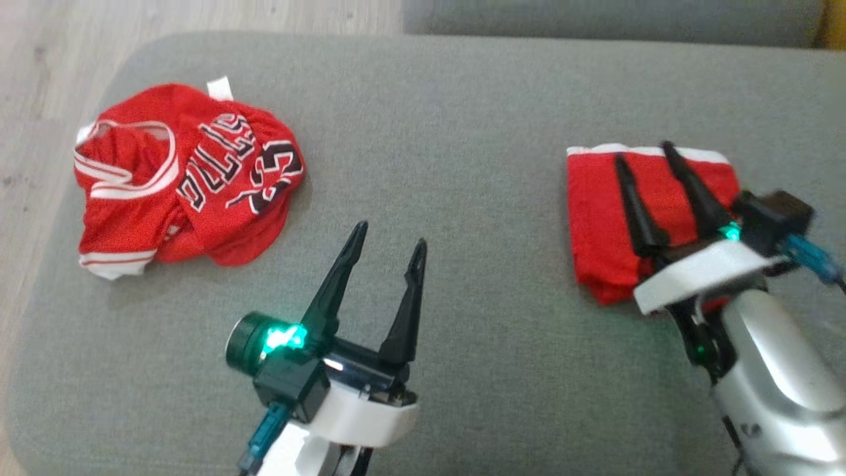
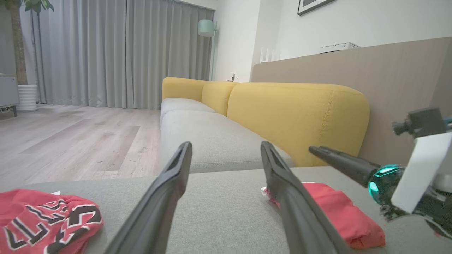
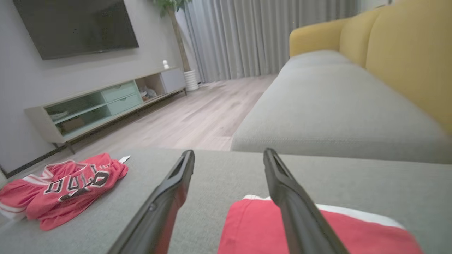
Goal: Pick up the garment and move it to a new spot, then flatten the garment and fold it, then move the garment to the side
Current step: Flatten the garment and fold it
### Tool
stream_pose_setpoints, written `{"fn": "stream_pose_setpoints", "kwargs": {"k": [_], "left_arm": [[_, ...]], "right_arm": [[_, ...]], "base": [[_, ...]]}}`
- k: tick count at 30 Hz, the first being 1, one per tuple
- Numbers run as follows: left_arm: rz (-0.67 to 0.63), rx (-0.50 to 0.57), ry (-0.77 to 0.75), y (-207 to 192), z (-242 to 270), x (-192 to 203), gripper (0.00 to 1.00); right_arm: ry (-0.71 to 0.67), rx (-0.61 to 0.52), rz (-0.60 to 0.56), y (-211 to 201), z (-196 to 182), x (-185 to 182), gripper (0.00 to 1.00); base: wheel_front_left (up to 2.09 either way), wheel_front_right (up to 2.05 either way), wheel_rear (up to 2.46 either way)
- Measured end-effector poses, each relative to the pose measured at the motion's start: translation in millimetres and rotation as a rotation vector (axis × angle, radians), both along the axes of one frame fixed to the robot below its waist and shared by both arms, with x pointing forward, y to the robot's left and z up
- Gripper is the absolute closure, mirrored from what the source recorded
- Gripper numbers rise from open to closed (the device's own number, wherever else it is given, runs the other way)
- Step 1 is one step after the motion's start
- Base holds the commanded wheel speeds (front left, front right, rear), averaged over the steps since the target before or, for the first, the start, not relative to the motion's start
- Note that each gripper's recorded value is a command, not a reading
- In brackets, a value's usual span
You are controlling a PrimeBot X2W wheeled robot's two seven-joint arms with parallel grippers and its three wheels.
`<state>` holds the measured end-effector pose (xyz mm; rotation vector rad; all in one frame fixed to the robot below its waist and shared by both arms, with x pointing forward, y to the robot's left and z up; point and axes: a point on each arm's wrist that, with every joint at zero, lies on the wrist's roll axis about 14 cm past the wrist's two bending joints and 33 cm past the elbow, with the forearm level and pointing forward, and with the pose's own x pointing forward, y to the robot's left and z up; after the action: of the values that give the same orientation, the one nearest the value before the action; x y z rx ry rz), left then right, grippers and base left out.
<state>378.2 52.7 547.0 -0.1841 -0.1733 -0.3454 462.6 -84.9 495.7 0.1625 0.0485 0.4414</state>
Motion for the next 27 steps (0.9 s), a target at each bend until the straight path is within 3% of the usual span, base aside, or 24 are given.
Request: {"fn": "stream_pose_setpoints", "kwargs": {"k": [11, 17, 27], "left_arm": [[0.174, 0.01, 0.074, 42.9, -22.0, -36.6, 0.0], [0.236, 0.033, 0.107, 61.1, -35.5, -51.2, 0.0], [0.248, 0.051, 0.14, 66.3, -48.5, -59.5, 0.0]], "right_arm": [[-0.111, 0.016, -0.203, -66.1, 22.3, -76.0, 0.0], [-0.048, -0.029, -0.271, -80.0, -5.9, -127.0, 0.0], [-0.059, -0.06, -0.301, -84.1, -6.9, -139.0, 0.0]], "base": [[0.0, 0.0, 0.0], [0.0, 0.0, 0.0], [0.0, 0.0, 0.0]]}}
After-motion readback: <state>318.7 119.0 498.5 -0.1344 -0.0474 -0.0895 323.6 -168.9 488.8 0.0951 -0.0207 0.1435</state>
